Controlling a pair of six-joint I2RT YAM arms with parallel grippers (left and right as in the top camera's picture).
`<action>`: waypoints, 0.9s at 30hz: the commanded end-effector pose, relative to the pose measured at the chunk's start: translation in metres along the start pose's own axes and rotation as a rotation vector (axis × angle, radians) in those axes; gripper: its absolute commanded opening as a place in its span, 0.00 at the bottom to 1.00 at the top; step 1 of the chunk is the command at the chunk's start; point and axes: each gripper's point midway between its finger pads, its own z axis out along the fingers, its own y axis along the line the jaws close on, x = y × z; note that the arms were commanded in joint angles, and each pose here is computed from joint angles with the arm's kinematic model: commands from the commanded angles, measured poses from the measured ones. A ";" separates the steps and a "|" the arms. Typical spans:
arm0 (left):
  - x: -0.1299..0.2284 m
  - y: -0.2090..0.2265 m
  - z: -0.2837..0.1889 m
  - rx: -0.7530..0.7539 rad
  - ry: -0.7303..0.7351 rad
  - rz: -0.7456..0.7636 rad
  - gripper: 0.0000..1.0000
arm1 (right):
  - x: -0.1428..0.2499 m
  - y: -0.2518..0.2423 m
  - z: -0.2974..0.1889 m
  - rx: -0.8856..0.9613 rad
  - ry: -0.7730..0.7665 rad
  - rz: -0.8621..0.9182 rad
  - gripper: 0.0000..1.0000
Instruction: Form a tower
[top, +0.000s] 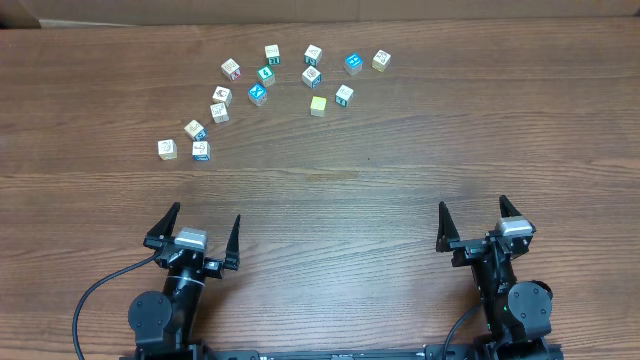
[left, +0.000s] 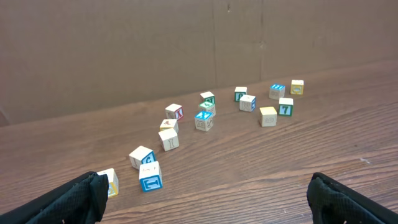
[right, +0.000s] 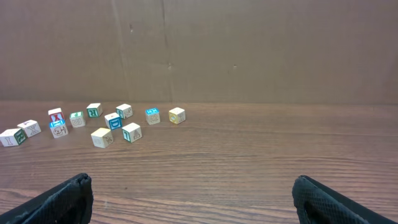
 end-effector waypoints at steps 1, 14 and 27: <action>-0.001 0.000 0.000 0.003 -0.007 -0.005 1.00 | 0.004 -0.001 0.001 0.002 0.004 -0.001 1.00; -0.001 0.000 0.000 0.003 -0.007 -0.005 1.00 | 0.003 -0.003 0.000 0.017 0.000 -0.001 1.00; -0.001 0.000 0.000 0.003 -0.007 -0.005 1.00 | -0.018 0.022 -0.006 -0.126 -0.003 0.087 1.00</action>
